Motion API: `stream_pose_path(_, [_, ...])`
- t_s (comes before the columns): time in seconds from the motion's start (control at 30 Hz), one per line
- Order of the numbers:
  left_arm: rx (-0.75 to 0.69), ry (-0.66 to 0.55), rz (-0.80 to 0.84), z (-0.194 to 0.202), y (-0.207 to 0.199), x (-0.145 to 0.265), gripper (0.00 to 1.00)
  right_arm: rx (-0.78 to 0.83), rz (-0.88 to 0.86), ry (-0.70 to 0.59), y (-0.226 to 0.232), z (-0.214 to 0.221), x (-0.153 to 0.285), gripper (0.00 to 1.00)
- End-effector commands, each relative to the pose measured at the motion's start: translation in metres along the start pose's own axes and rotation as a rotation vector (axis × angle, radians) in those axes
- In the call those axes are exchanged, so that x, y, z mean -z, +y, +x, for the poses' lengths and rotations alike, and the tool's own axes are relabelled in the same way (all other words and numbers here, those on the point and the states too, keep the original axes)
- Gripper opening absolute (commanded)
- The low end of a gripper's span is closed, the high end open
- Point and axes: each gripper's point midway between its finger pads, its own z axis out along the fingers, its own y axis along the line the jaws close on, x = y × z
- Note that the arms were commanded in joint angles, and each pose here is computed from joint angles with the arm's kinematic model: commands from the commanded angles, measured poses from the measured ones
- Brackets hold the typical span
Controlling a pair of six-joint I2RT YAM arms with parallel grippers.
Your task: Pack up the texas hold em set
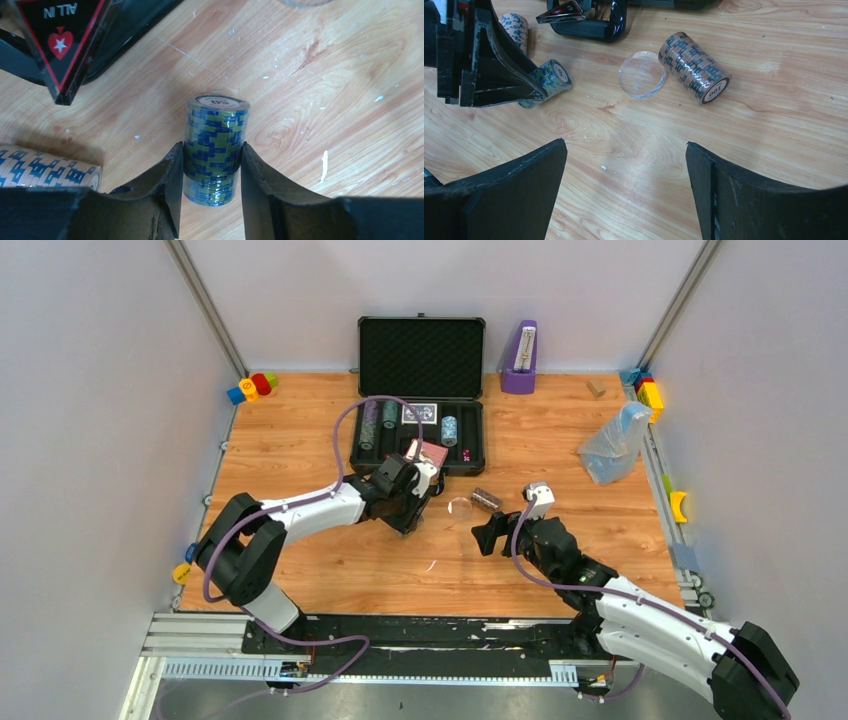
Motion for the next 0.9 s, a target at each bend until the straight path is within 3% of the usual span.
stream_pose_path(0.0, [0.102, -0.202, -0.016, -0.056, 0.006, 0.031, 0.13, -0.007, -0.008, -0.043, 0.003, -0.012, 0.001, 0.9])
stream_pose_path(0.27, [0.258, -0.323, -0.145, -0.105, 0.054, 0.069, 0.0, -0.012, -0.014, -0.044, 0.004, -0.012, 0.002, 0.9])
stream_pose_path(0.53, [0.397, -0.458, -0.263, -0.153, 0.115, 0.101, 0.0, -0.018, -0.022, -0.04, 0.005, -0.01, 0.001, 0.9])
stream_pose_path(0.87, [0.478, -0.429, -0.316, -0.179, 0.17, 0.075, 0.0, -0.016, -0.01, -0.032, 0.004, -0.009, -0.001, 0.9])
